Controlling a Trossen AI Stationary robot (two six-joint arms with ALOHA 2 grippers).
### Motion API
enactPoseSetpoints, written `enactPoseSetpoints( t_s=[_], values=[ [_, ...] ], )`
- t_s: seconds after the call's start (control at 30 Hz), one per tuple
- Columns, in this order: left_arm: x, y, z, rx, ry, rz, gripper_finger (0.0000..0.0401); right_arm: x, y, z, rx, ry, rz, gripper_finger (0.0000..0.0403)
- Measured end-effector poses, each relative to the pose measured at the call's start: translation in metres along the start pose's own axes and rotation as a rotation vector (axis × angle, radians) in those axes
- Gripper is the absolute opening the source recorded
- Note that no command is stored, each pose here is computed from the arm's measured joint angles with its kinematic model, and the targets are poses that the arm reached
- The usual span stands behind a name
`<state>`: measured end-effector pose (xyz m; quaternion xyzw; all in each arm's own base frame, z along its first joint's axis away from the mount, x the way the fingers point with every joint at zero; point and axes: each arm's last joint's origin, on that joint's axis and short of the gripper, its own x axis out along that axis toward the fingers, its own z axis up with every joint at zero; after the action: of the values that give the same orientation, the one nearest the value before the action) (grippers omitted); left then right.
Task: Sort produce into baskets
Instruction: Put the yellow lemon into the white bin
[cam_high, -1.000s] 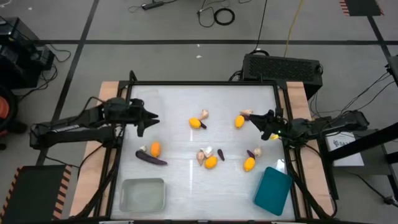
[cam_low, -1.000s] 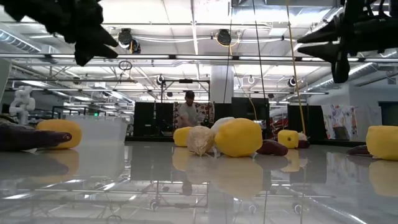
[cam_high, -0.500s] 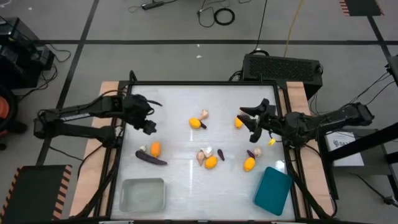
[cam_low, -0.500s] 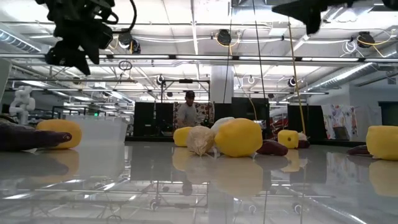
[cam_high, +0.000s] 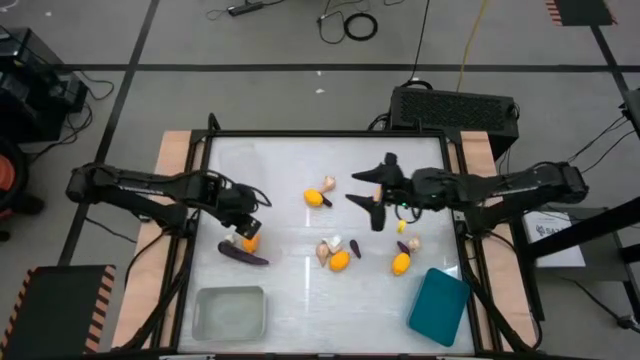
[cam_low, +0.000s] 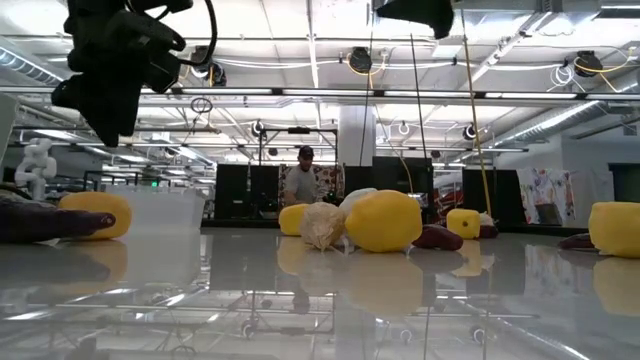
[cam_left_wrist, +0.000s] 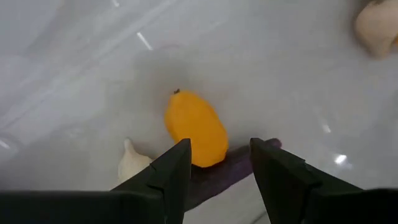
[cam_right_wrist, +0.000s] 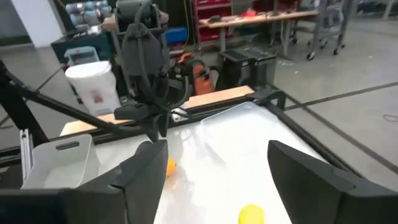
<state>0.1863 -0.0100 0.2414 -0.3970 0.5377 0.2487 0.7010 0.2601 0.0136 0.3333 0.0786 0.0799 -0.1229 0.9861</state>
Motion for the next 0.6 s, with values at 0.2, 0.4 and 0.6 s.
enactPoseSetpoints(
  t_s=[0.2,0.4,0.6],
  values=[
    [0.012,-0.01,-0.011,0.059,0.012,0.074,0.0171,0.027,-0.003,-0.006,-0.006,0.072,0.046,0.0279],
    [0.026,-0.017,-0.017,0.082,0.044,0.129,0.0171,0.045,-0.008,-0.013,0.005,0.122,0.081,0.0279],
    [0.037,-0.022,-0.021,0.08,0.053,0.181,0.0194,0.051,-0.015,-0.013,0.033,0.135,0.087,0.0279]
  ],
)
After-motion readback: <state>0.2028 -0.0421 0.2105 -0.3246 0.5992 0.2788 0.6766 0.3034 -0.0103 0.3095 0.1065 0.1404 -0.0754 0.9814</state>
